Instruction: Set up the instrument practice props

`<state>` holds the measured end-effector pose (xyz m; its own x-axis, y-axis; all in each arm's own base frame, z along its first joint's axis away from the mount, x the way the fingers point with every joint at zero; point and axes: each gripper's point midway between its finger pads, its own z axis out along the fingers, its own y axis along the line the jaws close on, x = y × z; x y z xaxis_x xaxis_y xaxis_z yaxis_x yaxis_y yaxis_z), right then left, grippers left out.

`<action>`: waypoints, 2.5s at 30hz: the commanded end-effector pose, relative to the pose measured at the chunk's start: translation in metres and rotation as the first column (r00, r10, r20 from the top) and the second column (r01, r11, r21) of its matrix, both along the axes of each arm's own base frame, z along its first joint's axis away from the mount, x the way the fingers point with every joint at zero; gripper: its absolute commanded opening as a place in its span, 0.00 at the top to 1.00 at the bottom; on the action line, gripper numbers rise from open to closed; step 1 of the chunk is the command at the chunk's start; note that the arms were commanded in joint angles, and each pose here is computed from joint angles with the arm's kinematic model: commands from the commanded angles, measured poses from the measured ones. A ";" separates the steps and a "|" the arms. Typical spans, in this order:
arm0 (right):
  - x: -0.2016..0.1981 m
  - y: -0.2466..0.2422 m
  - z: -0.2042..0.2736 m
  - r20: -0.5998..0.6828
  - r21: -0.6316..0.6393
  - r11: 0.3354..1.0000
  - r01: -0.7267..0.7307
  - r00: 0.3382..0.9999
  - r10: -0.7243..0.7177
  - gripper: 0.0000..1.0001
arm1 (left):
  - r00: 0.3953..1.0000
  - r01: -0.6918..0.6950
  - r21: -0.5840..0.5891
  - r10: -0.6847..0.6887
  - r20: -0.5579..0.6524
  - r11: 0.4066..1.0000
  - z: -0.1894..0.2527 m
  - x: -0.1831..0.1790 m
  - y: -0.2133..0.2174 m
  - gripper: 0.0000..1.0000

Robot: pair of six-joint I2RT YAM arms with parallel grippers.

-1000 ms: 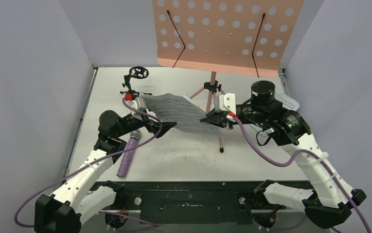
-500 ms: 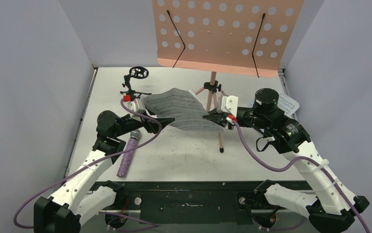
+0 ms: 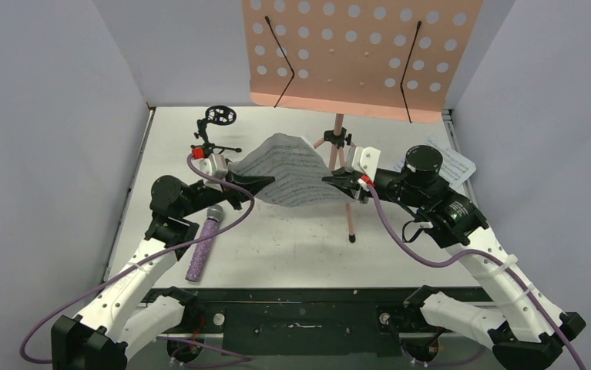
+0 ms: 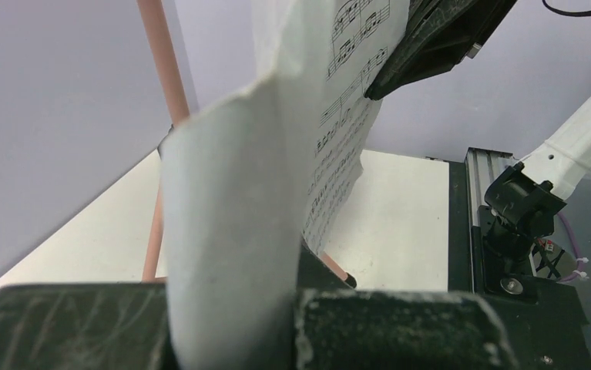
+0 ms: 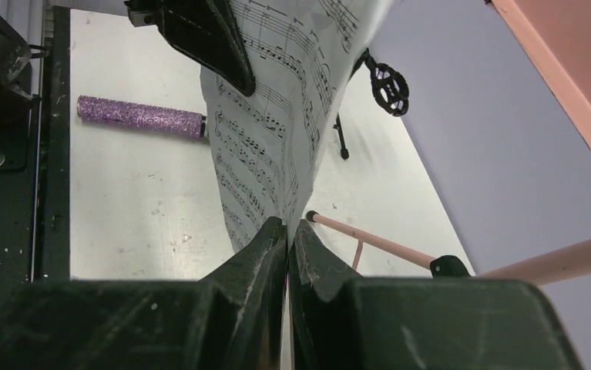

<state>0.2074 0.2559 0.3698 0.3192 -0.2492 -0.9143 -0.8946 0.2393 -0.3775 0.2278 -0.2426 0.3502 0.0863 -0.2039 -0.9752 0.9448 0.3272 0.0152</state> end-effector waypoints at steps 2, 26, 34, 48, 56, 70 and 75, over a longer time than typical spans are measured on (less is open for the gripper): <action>0.005 -0.002 0.025 0.047 0.090 0.995 0.045 0.998 -0.049 0.92 | 0.997 -0.012 -0.048 0.015 0.071 0.999 0.030 -0.007 0.004 1.00; 0.028 -0.013 0.013 -0.131 0.153 0.960 0.233 0.968 -0.214 0.16 | 1.000 0.008 -0.159 -0.009 -0.004 0.987 0.053 -0.015 0.007 1.00; 0.029 -0.009 0.015 -0.172 0.218 0.954 0.208 0.970 -0.172 0.17 | 0.998 0.015 -0.203 -0.029 -0.064 0.979 0.053 -0.018 0.007 1.00; 0.023 0.023 0.051 -0.123 0.255 0.966 -0.046 0.989 0.080 0.23 | 0.989 0.022 -0.189 -0.049 -0.141 0.982 0.042 -0.017 0.005 1.00; 0.027 0.033 0.070 -0.073 0.265 0.957 -0.114 0.988 0.138 0.38 | 0.987 0.024 -0.169 -0.050 -0.153 0.985 0.035 -0.013 0.002 1.00; 0.027 0.031 0.117 -0.004 0.411 0.902 -0.130 0.989 0.145 0.95 | 0.992 -0.049 -0.199 0.025 -0.122 0.979 0.044 0.005 0.005 0.63; 0.030 0.016 0.147 0.016 0.516 0.851 -0.101 0.994 0.108 0.95 | 0.993 -0.108 -0.237 0.093 -0.074 0.965 0.056 0.012 0.013 0.35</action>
<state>0.2453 0.2869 0.4631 0.2073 0.1514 -0.9665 -0.9529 0.2547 -0.1645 0.2370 -0.2389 0.3711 -0.0796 -0.3658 -0.9273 0.9105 0.3520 -0.2170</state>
